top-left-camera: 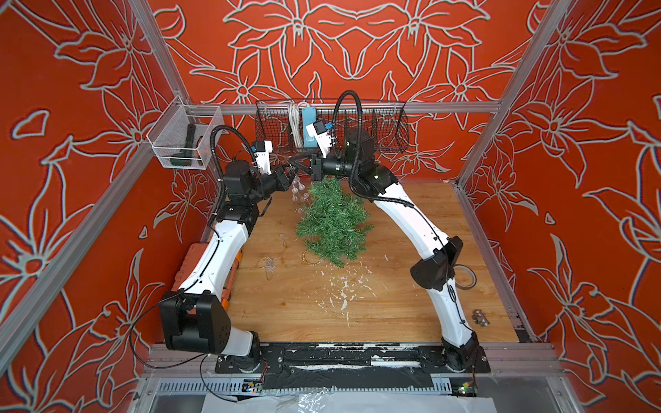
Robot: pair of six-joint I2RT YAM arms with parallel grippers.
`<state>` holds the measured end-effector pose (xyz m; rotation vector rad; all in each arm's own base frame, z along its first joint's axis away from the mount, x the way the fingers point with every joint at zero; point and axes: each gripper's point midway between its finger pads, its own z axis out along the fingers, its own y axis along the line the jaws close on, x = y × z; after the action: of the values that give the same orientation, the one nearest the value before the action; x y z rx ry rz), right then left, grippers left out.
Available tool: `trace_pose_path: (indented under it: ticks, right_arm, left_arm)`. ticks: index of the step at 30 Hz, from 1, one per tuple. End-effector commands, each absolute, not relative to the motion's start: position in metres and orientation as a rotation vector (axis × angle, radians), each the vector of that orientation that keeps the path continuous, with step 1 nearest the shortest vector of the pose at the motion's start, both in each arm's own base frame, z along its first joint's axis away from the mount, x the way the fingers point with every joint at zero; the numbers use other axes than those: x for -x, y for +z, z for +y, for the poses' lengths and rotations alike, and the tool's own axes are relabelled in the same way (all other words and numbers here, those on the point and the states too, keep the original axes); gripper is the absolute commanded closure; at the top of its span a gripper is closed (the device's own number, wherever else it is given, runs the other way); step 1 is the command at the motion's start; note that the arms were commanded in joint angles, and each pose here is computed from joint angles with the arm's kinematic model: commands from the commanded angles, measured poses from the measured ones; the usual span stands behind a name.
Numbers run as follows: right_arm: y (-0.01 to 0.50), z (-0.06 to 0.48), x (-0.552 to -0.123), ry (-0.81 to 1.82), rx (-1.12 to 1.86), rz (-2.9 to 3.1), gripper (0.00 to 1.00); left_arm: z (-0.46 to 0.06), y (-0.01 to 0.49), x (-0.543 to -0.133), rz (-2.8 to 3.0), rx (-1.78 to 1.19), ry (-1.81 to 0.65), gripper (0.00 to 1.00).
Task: Remove string lights from the small christmas tree
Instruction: Place the light string at the center of the board.
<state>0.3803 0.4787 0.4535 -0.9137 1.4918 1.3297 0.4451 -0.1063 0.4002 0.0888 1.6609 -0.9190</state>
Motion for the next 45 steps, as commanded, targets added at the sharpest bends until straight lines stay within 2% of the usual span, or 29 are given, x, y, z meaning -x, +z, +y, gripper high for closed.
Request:
trace_pose_path:
  ticks: [1,3,6,9,12,20,26,31,34,41,45]
  right_arm:
    - [0.491,0.465,-0.364,1.287,0.911,1.396,0.91]
    - [0.491,0.461,-0.369,1.241,0.885,1.408,0.75]
    - [0.500,0.447,-0.376,1.169,0.833,1.403,0.57]
    - [0.513,0.430,-0.380,1.077,0.789,1.394,0.47]
    - [0.523,0.413,-0.386,0.982,0.740,1.399,0.43]
    - [0.529,0.362,-0.394,0.741,0.598,1.414,0.41]
    - [0.515,0.313,-0.377,0.607,0.502,1.442,0.41]
    - [0.495,0.289,-0.351,0.616,0.477,1.479,0.41]
    - [0.480,0.285,-0.328,0.676,0.521,1.505,0.42]
    - [0.451,0.258,-0.306,0.657,0.474,1.560,0.42]
    - [0.444,0.251,-0.299,0.679,0.449,1.567,0.43]
  left_arm:
    - [-0.098,0.428,-0.438,1.605,-0.070,-0.851,1.00]
    - [-0.088,0.429,-0.441,1.619,-0.019,-0.791,1.00]
    - [-0.067,0.429,-0.446,1.641,0.078,-0.692,1.00]
    - [-0.043,0.427,-0.450,1.647,0.178,-0.624,1.00]
    - [-0.012,0.420,-0.451,1.649,0.297,-0.563,1.00]
    - [0.069,0.431,-0.409,1.545,0.565,-0.342,1.00]
    - [0.071,0.459,-0.361,1.470,0.597,-0.299,1.00]
    - [0.072,0.463,-0.318,1.432,0.639,-0.273,1.00]
    - [0.072,0.465,-0.310,1.446,0.639,-0.247,1.00]
    - [0.017,0.451,-0.297,1.521,0.513,-0.573,1.00]
    - [-0.014,0.422,-0.289,1.588,0.493,-0.718,1.00]
